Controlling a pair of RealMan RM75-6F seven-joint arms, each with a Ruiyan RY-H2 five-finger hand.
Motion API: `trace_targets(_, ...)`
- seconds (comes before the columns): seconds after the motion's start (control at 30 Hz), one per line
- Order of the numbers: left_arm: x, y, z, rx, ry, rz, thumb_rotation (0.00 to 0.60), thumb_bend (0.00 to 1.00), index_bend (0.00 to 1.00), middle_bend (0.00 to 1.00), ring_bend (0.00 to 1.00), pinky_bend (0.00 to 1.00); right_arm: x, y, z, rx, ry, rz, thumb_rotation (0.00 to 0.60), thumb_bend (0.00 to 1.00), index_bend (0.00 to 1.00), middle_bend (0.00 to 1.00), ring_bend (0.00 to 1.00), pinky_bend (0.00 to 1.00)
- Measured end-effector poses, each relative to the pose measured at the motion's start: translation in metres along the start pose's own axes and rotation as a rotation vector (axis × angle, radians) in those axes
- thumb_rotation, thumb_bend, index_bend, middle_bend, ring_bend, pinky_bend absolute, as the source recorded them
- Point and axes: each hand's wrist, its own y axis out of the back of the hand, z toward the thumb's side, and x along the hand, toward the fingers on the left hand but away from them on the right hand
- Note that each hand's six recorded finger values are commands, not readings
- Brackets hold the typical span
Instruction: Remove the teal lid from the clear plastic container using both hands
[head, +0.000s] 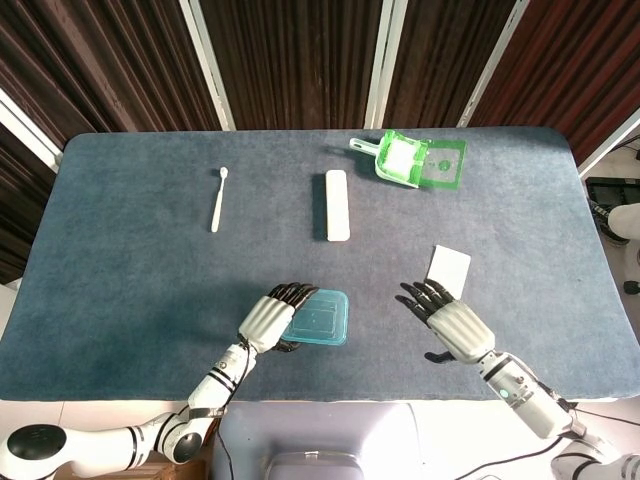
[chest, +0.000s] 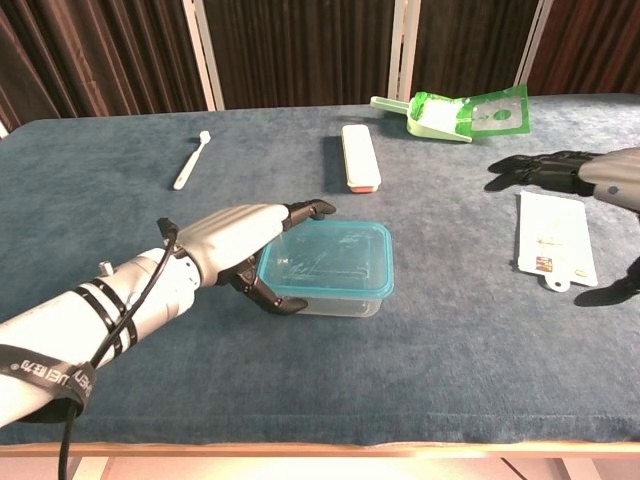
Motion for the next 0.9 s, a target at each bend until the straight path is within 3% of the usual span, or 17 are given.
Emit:
trace_targets(0.4, -0.003, -0.010, 0.004, -0.007, -0.015, -0.035, 0.600, 0.28, 0.00, 0.65, 0.45, 0.47, -0.057, -0.020, 0.062, -0.087, 0.234, -0.069, 0.600, 0.29, 0.52, 0.01, 0.00, 0.00)
trace_targets(0.9, -0.005, -0.008, 0.000, -0.004, -0.004, -0.041, 0.600, 0.28, 0.00, 0.66, 0.46, 0.48, -0.083, -0.032, 0.093, -0.033, 0.272, -0.062, 0.600, 0.35, 0.59, 0.04, 0.00, 0.00)
